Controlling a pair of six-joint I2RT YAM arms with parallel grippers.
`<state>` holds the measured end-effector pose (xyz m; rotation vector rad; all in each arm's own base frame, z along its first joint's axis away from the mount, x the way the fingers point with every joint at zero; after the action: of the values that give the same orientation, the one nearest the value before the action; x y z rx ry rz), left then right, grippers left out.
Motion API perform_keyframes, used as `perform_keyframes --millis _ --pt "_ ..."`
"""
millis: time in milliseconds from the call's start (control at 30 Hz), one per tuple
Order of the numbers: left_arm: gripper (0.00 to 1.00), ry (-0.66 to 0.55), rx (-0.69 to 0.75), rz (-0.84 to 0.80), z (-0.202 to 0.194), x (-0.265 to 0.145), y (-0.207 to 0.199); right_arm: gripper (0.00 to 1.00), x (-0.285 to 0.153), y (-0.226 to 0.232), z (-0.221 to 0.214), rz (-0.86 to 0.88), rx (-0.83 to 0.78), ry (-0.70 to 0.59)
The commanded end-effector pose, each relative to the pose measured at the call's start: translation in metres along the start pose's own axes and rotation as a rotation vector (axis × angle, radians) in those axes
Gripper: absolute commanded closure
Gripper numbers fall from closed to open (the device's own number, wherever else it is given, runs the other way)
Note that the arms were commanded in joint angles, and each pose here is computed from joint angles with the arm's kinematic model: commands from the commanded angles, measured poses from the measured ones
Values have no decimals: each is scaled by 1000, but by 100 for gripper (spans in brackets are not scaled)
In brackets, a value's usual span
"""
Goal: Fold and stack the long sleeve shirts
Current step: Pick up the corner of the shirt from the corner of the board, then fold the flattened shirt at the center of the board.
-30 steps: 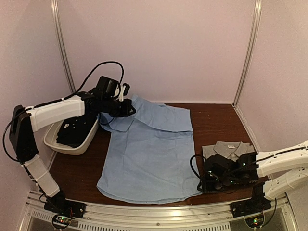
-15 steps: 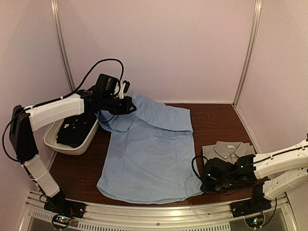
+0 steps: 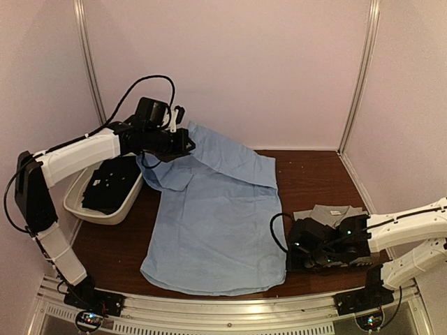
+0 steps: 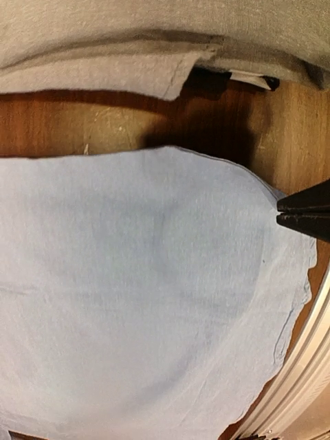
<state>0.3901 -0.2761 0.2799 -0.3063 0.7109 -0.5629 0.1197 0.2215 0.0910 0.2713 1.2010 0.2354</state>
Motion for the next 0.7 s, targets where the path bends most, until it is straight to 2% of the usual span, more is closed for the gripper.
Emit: perform_keyframes --millis 0,367,667 --pt "100 -67 14 36 27 -8 11 100 -10 29 13 42 -87 -50" --pt "100 -97 -18 201 41 -38 69 100 7 113 7 254 -294 29" --pt "100 -114 -52 299 34 -62 107 100 30 132 -6 323 -331 106"
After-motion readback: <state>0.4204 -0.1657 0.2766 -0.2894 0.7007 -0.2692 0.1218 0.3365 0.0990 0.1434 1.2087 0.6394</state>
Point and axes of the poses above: each gripper's point midway between its finger pads, its own x axis out along the fingers, its own y axis along the line the jaws close on, z = x × y, the point moved 4 cm from there along -x, back along the fingers, and after that the axes turned 2 degrees about -x, right-handed, at the moved point
